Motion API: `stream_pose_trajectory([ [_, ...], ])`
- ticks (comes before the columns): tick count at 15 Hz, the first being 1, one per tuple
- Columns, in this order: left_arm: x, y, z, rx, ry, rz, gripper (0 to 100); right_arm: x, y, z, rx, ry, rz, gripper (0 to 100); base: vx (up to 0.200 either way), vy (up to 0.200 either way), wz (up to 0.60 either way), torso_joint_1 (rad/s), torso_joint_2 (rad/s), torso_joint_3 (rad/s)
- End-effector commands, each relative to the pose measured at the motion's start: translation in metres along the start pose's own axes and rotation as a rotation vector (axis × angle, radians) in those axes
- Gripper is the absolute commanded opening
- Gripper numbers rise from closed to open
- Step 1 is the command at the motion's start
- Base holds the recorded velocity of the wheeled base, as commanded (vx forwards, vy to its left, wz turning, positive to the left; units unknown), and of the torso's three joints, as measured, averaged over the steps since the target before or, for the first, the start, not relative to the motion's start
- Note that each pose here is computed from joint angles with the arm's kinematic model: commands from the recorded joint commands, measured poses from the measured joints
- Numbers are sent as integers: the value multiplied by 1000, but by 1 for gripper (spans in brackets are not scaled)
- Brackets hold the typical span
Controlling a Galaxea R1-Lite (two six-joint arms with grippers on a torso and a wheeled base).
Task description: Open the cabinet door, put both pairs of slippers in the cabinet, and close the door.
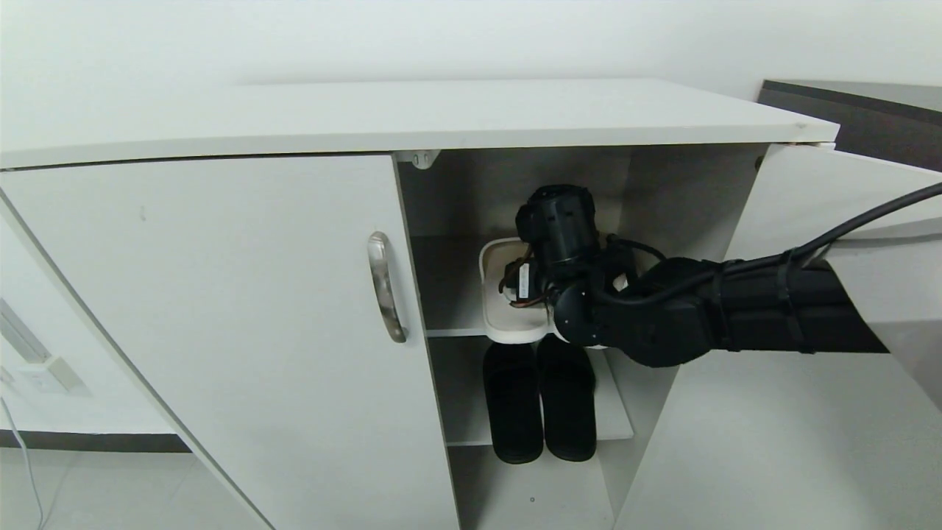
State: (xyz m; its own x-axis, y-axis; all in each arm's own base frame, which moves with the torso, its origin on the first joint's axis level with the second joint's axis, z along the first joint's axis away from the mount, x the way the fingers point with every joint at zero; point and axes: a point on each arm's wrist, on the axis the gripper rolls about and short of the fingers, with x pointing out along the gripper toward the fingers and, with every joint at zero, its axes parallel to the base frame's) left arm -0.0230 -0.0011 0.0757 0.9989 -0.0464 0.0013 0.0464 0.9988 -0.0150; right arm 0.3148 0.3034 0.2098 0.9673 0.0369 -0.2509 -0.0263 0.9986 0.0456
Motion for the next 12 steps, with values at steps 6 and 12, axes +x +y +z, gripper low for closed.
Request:
stream_pose_trajectory([
  [6,0,0,0,1,1,-1,0,-80,-20,4,9,-34,114,100,0,0,0,0,0,0],
  [12,0,0,0,1,1,-1,0,-121,-38,-19,-1,-20,245,100,0,0,0,0,0,0],
])
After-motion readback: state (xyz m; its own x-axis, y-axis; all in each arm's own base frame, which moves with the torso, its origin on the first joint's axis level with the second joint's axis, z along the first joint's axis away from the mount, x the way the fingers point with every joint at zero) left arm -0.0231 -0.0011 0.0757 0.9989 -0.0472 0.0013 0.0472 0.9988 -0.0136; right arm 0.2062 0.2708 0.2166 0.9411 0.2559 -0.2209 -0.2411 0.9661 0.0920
